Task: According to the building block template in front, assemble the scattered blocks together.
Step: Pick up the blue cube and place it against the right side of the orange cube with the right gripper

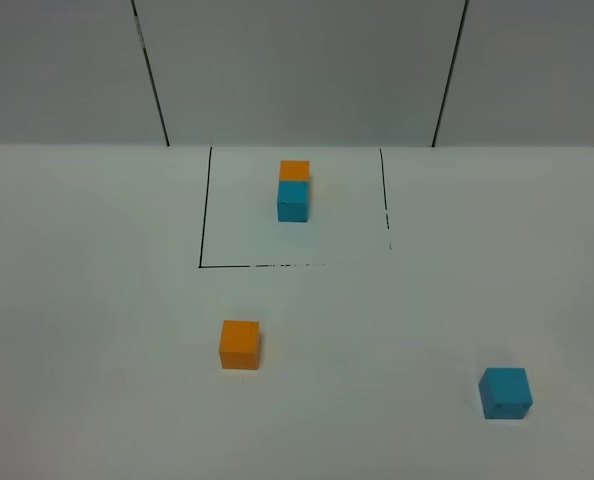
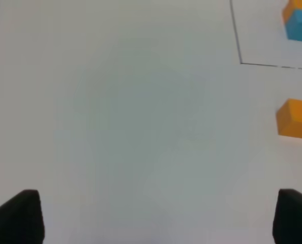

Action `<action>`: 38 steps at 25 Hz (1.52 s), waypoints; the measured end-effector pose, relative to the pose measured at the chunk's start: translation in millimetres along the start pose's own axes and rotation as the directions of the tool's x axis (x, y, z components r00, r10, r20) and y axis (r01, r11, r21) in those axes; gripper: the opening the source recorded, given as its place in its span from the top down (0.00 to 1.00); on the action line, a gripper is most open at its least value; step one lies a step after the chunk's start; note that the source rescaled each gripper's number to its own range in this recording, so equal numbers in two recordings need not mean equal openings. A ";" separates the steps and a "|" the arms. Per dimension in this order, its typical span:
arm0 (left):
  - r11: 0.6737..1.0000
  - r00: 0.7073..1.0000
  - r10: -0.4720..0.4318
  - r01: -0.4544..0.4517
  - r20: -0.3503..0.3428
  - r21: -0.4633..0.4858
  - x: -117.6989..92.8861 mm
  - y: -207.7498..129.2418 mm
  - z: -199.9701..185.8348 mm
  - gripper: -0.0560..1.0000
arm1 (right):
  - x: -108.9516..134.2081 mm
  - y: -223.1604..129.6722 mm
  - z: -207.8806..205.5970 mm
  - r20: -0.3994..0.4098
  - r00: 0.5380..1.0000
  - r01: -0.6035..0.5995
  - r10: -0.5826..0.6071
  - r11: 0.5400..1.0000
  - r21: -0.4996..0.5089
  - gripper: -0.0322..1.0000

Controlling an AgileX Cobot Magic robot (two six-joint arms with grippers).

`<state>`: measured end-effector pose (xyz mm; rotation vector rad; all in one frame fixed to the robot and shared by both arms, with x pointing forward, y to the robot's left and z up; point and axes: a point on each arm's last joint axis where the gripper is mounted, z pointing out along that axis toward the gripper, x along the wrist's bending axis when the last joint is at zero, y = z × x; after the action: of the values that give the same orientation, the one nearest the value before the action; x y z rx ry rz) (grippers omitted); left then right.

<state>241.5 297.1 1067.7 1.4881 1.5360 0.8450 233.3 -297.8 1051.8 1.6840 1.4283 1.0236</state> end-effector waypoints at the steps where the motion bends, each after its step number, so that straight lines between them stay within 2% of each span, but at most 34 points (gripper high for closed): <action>1: 1.000 1.000 0.011 -0.011 0.010 -0.002 -0.7 -2.7 0.4 0.10 | 0.0 0.0 0.0 0.000 1.000 0.000 0.000 1.000 0.000 0.27; 6: 0.995 0.994 0.097 -0.095 0.060 -0.032 -4.8 -7.9 -1.9 0.13 | 0.0 0.0 0.0 0.000 1.000 0.000 0.000 1.000 0.000 0.27; 10: 0.988 0.985 0.155 -0.153 0.078 -0.025 -6.0 -14.3 -2.7 0.21 | 0.0 0.0 0.0 0.000 1.000 0.000 0.000 1.000 0.000 0.27; 17: 0.988 0.985 0.154 -0.152 0.078 -0.025 -6.0 -14.5 -2.8 0.40 | 0.0 0.0 0.0 0.000 1.000 0.000 0.000 1.000 0.000 0.27; 22: 0.991 0.988 0.136 -0.134 0.078 -0.023 -6.0 -14.5 -2.8 0.48 | 0.0 0.0 0.0 0.000 1.000 0.000 0.000 1.000 0.000 0.27; 38: 0.991 0.988 0.130 -0.129 0.078 -0.023 -6.0 -14.5 -2.7 0.50 | 0.0 0.0 0.0 0.000 1.000 0.000 0.000 1.000 0.000 0.27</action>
<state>232.3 290.2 1056.6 1.6030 1.3824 0.8610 233.3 -297.8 1051.8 1.6840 1.4283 1.0236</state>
